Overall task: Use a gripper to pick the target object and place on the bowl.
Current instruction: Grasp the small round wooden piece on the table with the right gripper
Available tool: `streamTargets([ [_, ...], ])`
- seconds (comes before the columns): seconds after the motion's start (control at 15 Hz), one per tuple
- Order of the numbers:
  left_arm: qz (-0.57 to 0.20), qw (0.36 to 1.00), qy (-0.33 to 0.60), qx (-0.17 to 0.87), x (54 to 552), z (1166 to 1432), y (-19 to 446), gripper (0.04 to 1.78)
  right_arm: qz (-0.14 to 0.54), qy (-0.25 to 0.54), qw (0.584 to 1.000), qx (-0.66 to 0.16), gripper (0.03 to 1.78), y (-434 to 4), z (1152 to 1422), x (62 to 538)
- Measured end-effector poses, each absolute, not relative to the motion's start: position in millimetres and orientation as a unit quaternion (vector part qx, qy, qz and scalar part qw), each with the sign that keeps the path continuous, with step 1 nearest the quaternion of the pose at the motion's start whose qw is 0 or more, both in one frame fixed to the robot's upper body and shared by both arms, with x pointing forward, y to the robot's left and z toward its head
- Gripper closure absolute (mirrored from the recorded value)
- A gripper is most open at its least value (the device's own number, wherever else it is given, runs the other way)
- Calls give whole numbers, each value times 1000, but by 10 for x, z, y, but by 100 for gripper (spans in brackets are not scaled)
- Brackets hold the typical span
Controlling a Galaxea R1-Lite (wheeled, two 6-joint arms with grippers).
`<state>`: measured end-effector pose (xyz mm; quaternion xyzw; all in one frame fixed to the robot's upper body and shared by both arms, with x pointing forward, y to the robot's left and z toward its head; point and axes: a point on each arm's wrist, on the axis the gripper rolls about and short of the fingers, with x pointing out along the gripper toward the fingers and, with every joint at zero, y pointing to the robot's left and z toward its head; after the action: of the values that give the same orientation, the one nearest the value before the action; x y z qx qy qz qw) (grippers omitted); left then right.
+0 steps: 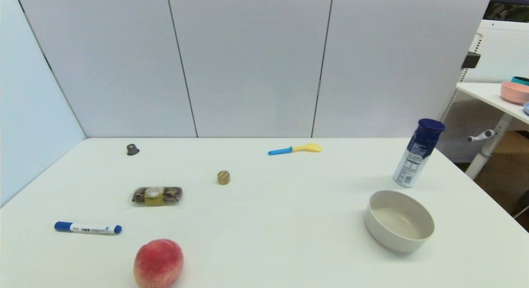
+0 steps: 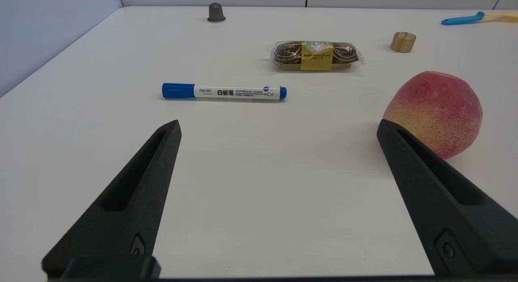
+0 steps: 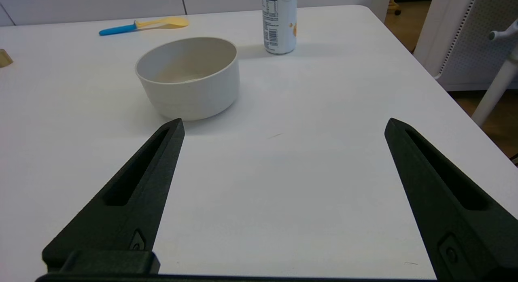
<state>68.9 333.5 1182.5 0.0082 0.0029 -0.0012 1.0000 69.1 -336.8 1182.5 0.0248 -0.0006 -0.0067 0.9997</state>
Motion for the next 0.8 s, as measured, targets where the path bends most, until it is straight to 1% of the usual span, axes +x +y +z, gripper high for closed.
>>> streamTargets([
  [0.6, -1, 1000, 3, 8, 689, 11823, 3335, 11, -5, 1, 1000, 19, 10, -3367, 11832, 692],
  [0.67, -1, 1000, 3, 9, 689, 11823, 3334, 11, -5, 1, 1000, 19, 10, -3367, 11871, 688],
  [0.8, -1, 1000, 3, 9, 689, 11823, 3335, 11, -3, -5, 1000, 17, 10, -3366, 12035, 684],
])
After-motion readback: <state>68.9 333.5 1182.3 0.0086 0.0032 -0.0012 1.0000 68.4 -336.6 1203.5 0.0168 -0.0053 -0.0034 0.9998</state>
